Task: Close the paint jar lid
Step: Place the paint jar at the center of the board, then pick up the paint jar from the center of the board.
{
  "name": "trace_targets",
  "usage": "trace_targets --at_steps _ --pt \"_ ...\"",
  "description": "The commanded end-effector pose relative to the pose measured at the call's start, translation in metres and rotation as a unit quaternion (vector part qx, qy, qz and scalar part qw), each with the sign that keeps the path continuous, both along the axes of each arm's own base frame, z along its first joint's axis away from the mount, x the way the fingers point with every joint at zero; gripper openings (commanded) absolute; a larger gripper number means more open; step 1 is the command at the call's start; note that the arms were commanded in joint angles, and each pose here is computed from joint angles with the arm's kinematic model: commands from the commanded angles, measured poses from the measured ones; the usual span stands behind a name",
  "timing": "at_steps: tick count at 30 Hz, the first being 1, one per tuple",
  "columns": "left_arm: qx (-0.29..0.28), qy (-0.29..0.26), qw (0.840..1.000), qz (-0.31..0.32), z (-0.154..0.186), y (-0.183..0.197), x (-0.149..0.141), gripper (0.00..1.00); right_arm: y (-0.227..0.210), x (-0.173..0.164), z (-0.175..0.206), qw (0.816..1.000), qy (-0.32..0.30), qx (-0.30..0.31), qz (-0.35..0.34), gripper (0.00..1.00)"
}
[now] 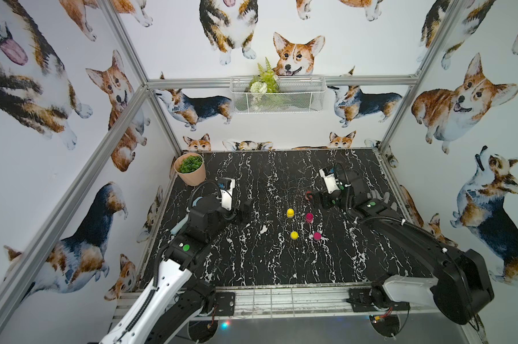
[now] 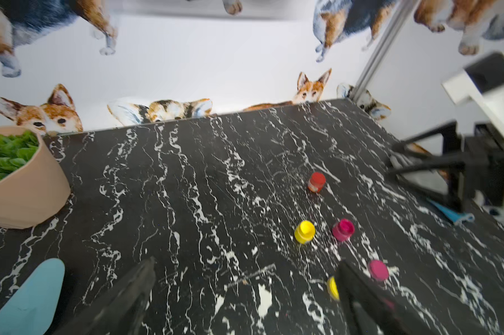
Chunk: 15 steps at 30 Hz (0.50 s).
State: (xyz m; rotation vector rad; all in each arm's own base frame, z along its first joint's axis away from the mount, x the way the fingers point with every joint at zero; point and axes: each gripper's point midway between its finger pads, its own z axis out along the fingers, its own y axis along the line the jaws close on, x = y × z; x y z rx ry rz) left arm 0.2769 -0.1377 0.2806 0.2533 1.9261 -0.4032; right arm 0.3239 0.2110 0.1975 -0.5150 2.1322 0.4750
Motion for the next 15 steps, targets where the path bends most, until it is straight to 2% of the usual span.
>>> trace_targets --at_steps 1,3,5,8,10,13,15 --pt "-0.013 0.033 0.999 0.005 0.012 -0.009 0.013 1.00 0.013 -0.017 -0.004 1.000 0.005 -0.001 0.025 1.00" --pt "-0.003 0.039 0.994 -0.097 0.014 -0.037 -0.003 1.00 0.021 -0.021 -0.011 0.999 0.012 -0.014 0.034 1.00" --pt "-0.011 0.007 0.987 -0.160 0.015 -0.050 -0.020 1.00 0.027 -0.020 -0.018 0.999 0.023 -0.016 0.040 0.99" --pt "-0.014 -0.020 0.987 -0.160 0.009 -0.042 -0.033 1.00 0.036 -0.019 -0.022 0.998 0.031 -0.003 0.049 0.99" --pt "-0.035 -0.033 0.990 -0.131 0.016 -0.031 -0.036 1.00 0.040 -0.018 -0.027 0.998 0.032 -0.006 0.054 0.98" --pt "-0.056 -0.019 0.995 -0.076 0.016 -0.014 -0.036 1.00 0.048 -0.015 -0.041 0.997 0.045 -0.024 0.063 0.97" --pt "-0.012 -0.008 0.996 -0.084 0.003 -0.011 -0.039 1.00 0.052 -0.014 -0.046 0.996 0.050 -0.029 0.067 0.97"
